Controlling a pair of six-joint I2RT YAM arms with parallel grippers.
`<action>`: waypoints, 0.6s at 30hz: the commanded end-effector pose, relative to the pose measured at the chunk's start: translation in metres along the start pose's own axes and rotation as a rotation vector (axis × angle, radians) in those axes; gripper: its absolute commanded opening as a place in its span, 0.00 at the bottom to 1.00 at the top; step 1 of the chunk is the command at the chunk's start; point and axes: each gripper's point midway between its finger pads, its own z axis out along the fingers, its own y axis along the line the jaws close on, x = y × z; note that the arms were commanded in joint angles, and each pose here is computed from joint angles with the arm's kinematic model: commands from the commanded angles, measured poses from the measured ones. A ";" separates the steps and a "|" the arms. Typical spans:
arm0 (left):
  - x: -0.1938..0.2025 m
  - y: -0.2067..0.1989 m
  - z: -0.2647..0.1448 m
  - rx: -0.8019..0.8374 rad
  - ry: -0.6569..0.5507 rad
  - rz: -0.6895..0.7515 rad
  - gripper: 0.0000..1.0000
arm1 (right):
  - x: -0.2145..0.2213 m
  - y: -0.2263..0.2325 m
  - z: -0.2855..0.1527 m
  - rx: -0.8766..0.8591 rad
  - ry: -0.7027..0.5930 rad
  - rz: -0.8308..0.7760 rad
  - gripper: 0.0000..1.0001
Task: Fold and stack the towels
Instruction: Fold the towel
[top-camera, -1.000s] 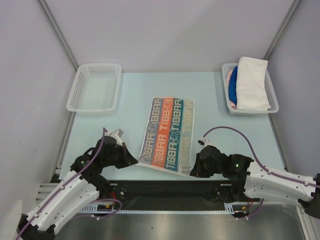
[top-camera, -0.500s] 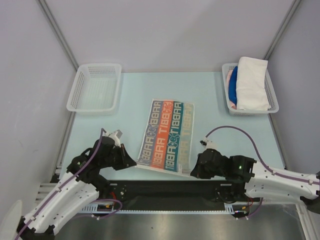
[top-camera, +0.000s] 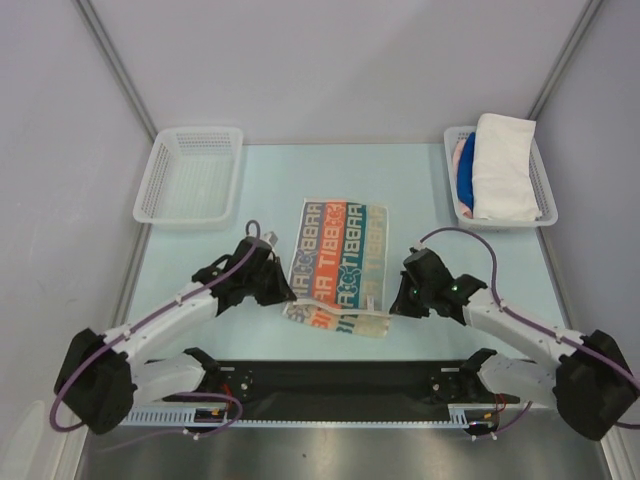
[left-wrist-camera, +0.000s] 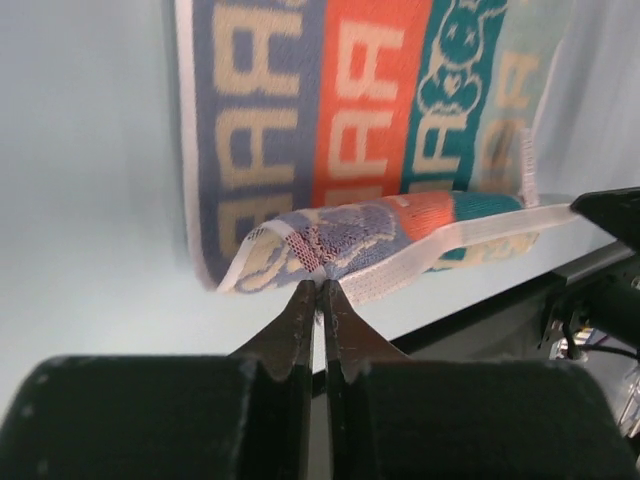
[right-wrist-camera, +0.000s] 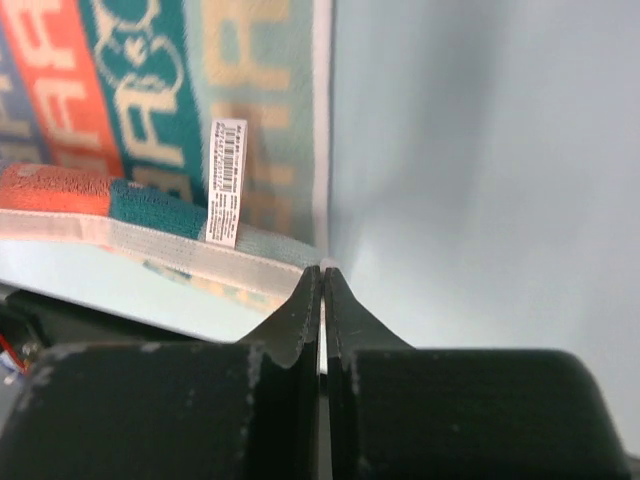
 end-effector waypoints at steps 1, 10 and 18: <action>-0.061 -0.046 0.001 0.101 -0.165 0.047 0.07 | -0.029 0.022 0.010 -0.090 -0.031 -0.051 0.00; -0.123 -0.071 0.022 0.071 -0.204 0.047 0.07 | -0.105 0.042 0.021 -0.117 -0.114 -0.022 0.00; -0.173 -0.062 0.041 0.035 -0.225 -0.004 0.08 | -0.177 0.054 0.040 -0.109 -0.168 0.013 0.00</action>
